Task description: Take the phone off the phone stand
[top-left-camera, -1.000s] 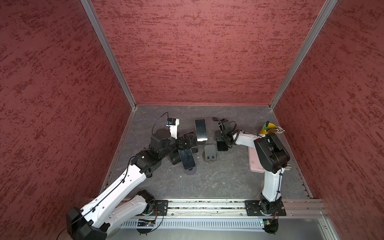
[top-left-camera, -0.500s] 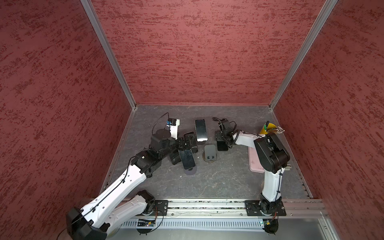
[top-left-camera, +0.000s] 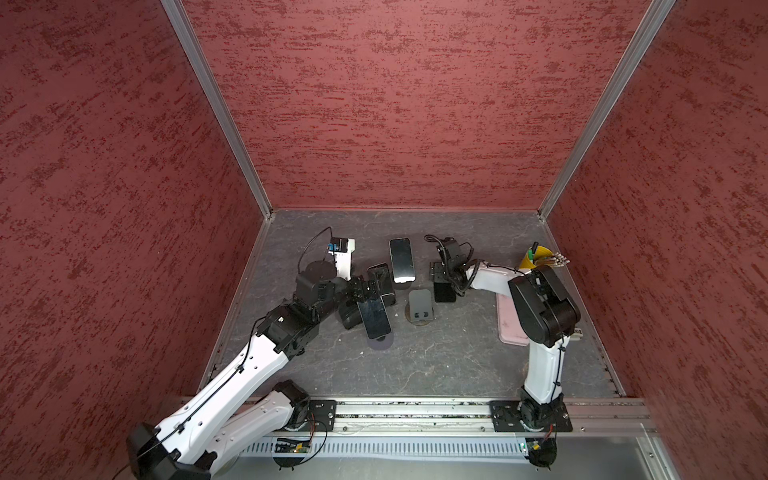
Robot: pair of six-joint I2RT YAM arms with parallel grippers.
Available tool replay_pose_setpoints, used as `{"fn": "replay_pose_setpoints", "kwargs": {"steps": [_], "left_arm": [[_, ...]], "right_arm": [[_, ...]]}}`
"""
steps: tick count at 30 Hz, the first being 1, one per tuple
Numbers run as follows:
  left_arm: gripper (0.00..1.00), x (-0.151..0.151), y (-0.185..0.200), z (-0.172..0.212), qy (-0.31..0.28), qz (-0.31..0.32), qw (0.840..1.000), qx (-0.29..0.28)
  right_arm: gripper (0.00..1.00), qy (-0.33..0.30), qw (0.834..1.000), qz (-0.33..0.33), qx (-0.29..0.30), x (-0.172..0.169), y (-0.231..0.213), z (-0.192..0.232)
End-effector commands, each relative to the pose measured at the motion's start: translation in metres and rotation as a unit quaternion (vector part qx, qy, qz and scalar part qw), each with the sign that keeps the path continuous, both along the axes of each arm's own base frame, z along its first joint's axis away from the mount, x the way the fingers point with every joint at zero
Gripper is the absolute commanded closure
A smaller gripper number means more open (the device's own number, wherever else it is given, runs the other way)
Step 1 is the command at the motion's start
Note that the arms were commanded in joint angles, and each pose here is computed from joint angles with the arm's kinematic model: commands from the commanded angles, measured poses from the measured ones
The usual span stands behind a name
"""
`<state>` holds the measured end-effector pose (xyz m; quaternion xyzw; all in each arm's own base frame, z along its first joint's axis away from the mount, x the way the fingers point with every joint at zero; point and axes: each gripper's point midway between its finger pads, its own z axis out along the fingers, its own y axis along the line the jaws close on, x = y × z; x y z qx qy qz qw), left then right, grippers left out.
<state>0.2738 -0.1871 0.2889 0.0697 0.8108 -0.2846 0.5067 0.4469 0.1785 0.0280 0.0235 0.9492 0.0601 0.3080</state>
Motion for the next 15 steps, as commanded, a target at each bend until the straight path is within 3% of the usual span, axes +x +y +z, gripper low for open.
{"fn": "replay_pose_setpoints", "kwargs": {"steps": [1,15], "left_arm": [[0.01,-0.003,0.003,-0.006,0.000,0.001,1.000,0.012],[0.00,-0.006,0.005,-0.005,-0.002,0.001,1.000,0.013]], "right_arm": [[0.19,-0.025,0.999,-0.005,0.020,0.007,0.003,0.030],[0.16,-0.041,0.999,-0.005,0.025,0.000,0.000,0.059]]}}
